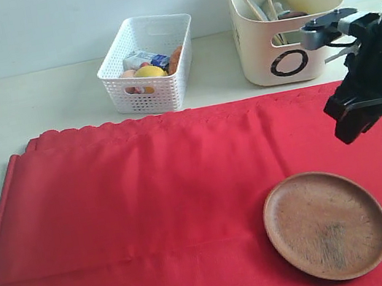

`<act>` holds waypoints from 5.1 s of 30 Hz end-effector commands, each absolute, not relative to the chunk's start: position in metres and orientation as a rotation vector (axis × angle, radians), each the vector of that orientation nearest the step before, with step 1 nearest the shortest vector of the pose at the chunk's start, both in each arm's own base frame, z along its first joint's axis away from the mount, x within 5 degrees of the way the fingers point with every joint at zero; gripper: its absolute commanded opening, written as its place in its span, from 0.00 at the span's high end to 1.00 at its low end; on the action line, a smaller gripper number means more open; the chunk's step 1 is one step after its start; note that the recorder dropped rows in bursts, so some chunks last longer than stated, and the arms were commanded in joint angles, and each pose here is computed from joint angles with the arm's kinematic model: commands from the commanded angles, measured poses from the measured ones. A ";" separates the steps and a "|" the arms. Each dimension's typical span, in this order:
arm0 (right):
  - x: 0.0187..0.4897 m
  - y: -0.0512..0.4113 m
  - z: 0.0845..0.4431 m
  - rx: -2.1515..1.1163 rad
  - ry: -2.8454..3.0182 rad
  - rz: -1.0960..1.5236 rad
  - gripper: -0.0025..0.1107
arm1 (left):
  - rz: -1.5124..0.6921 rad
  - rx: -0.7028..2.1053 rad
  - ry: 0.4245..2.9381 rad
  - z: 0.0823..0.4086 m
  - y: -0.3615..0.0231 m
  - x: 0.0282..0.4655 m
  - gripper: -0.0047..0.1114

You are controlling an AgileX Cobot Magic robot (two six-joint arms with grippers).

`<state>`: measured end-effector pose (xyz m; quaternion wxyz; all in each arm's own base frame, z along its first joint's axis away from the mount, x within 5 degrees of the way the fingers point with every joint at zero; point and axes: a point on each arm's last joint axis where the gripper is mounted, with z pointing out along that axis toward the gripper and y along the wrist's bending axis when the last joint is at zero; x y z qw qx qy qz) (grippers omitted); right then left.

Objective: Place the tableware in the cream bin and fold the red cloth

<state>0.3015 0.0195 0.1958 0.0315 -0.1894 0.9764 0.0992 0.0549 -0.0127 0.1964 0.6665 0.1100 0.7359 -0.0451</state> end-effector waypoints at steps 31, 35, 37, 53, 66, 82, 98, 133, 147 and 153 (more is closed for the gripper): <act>0.305 0.022 0.094 -0.621 3.334 0.535 0.98 | -0.109 0.250 1.656 0.196 -0.013 0.054 0.95; 0.305 0.022 0.105 -0.627 3.304 0.515 0.98 | -0.109 0.250 1.656 0.196 -0.013 0.054 0.95; 0.308 0.022 0.115 -0.634 3.280 0.508 0.98 | -0.109 0.250 1.656 0.196 -0.013 0.054 0.95; 0.317 0.037 0.177 -0.796 2.952 0.664 0.98 | -0.110 0.248 1.657 0.196 -0.013 0.054 0.95; 0.347 0.021 0.225 -0.651 2.630 0.943 0.98 | -0.109 0.250 1.656 0.196 -0.013 0.054 0.95; 0.388 -0.046 0.256 -0.076 2.226 0.811 0.98 | -0.108 0.250 1.656 0.196 -0.013 0.054 0.95; 0.429 -0.095 0.198 0.629 2.048 0.698 0.98 | -0.109 0.250 1.656 0.196 -0.013 0.054 0.95; 0.375 -0.071 0.313 -0.055 2.032 0.458 0.77 | -0.109 0.250 1.656 0.196 -0.013 0.054 0.95; 0.281 -0.043 0.374 -0.023 1.973 0.373 0.94 | -0.109 0.250 1.656 0.196 -0.013 0.054 0.95; 0.219 -0.017 0.366 0.043 1.769 0.499 0.94 | -0.109 0.250 1.656 0.196 -0.013 0.054 0.95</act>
